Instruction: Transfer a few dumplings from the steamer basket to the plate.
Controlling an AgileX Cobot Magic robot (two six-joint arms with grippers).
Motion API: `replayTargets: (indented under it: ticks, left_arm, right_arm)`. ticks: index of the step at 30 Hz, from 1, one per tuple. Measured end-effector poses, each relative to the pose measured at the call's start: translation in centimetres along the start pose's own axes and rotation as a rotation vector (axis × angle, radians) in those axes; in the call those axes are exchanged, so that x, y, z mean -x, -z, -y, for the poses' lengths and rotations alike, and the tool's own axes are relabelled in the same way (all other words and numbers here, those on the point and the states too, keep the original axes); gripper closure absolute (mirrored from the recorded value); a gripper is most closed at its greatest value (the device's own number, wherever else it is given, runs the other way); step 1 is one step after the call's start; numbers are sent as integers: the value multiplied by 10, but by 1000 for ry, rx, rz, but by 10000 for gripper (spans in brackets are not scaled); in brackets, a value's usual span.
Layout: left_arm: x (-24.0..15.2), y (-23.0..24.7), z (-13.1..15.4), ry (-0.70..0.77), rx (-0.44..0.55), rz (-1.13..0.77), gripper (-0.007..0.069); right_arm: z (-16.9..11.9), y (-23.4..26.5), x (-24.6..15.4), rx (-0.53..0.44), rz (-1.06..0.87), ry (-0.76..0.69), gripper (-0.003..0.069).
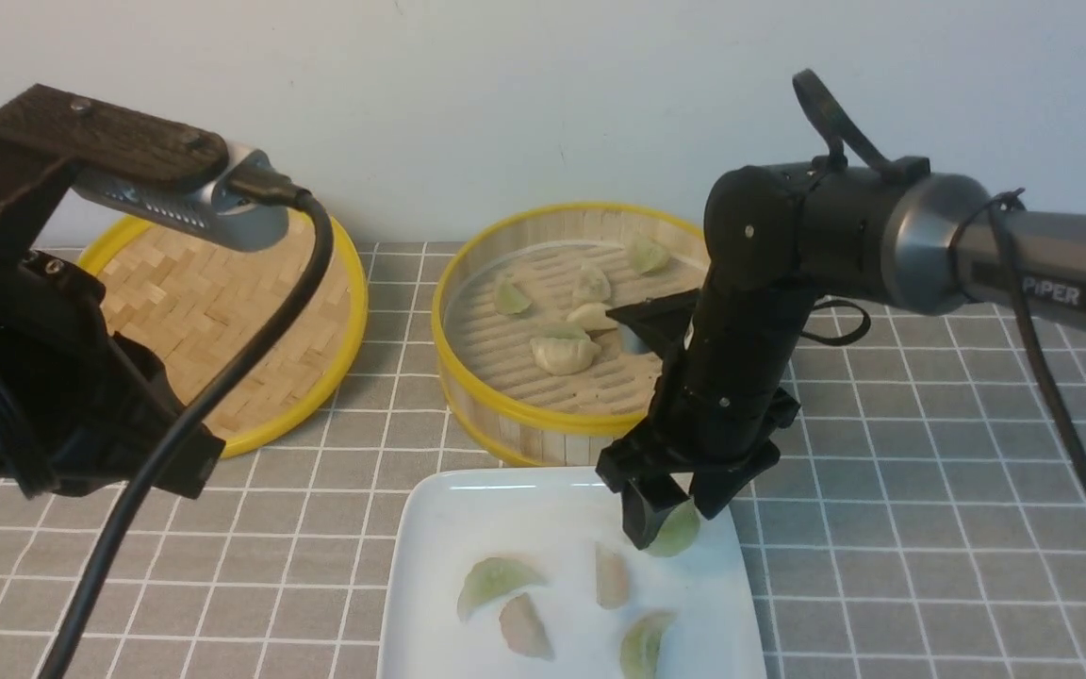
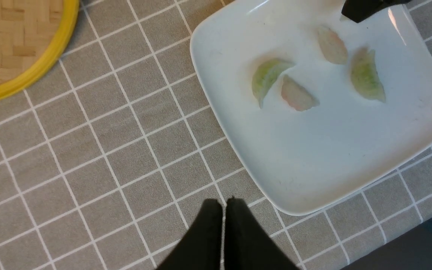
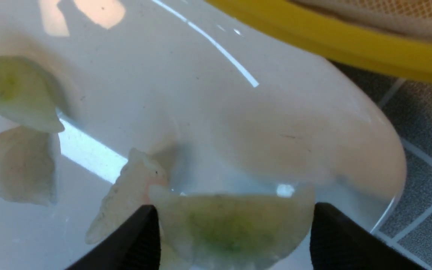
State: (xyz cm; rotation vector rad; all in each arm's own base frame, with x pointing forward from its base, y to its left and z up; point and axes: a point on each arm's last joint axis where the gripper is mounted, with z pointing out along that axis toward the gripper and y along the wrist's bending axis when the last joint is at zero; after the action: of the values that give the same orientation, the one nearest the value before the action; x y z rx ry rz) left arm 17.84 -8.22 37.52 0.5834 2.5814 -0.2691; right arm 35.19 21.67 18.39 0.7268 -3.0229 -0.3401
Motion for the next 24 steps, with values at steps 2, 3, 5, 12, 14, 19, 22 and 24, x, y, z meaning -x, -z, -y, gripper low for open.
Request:
replayTargets:
  ticks: [2, 3, 5, 12, 14, 19, 22, 24]
  left_arm:
    - [0, 0, 0, 0, 0, 0, 630]
    - [0, 0, 0, 0, -1, 0, 630]
    - [0, 0, 0, 0, -1, 0, 630]
    - [0, 0, 0, 0, -1, 0, 630]
    - [0, 0, 0, 0, -1, 0, 630]
    - [0, 0, 0, 0, -1, 0, 630]
    - [1, 0, 0, 0, 0, 14, 630]
    - [3, 0, 0, 0, 2, 32, 630]
  right_arm:
    - [0, 0, 0, 0, 0, -1, 169]
    - [0, 1, 0, 0, 3, 0, 167]
    - [-1, 3, 0, 0, 9, 1, 165]
    - [-10, 50, -8, -5, 123, 29, 208]
    - [-14, 80, -17, -28, 194, 46, 284]
    - [-26, 161, -54, -64, 404, 84, 479]
    - [-35, 225, -101, -87, 584, 107, 615]
    - [-40, 263, -140, -89, 709, 106, 654]
